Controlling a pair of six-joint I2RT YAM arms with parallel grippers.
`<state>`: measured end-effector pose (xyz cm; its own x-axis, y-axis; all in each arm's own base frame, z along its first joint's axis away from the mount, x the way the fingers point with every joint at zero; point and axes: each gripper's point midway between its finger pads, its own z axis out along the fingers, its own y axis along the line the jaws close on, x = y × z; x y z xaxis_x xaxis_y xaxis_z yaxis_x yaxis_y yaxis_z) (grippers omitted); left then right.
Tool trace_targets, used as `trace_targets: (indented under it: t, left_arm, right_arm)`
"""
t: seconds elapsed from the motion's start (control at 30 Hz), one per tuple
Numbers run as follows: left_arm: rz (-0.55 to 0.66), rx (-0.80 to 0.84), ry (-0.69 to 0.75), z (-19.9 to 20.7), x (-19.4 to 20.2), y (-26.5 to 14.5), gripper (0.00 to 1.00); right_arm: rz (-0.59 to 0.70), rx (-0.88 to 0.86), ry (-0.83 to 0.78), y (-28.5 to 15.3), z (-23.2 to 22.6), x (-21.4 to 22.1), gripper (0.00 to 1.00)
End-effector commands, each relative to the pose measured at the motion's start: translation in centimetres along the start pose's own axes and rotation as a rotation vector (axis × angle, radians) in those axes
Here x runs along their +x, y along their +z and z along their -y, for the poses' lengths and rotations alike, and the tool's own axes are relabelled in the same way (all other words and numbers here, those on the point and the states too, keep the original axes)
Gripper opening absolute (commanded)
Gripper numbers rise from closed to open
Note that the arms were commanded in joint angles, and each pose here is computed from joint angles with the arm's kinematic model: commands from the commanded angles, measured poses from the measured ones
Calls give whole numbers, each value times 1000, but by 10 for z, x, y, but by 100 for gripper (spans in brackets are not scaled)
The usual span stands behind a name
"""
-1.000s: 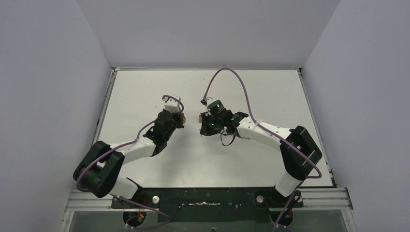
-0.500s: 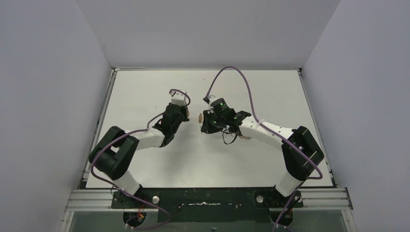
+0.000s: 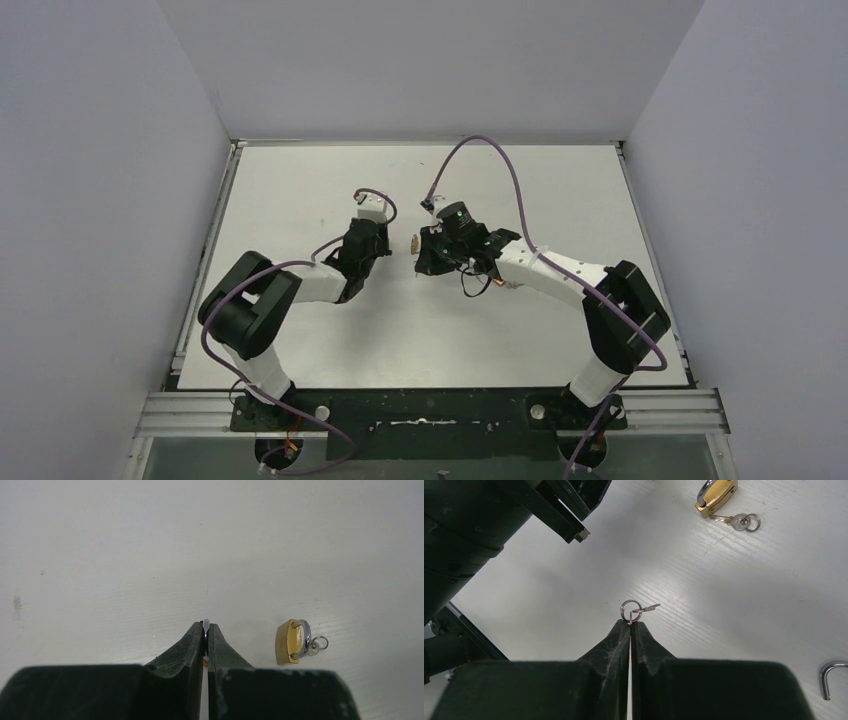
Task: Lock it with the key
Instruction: Place the lock at the center of the board.
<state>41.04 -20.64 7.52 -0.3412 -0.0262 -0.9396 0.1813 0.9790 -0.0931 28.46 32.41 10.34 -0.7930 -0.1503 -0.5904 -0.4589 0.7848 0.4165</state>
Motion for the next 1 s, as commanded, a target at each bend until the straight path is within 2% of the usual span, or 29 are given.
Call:
trace_targets:
  t: [0.0,0.33,0.73,0.87,0.97]
  left_arm:
    - [106,16,-50,6,-29,8,0]
    - [90,24,-54,6,-25,7,0]
    - [44,9,-52,0,-2,7,0]
    - [43,12,-41,1,-3,7,7]
    - [37,11,-34,0,-3,7,8]
  right_arm:
    - [88,-48,-12,-2,-14,-33,0]
    - [88,-55,-7,-2,-15,-32,0]
    - [92,-54,-5,-6,-15,-31,0]
    - [91,-53,-6,-5,-15,-31,0]
    - [93,-56,-4,-4,-15,-32,0]
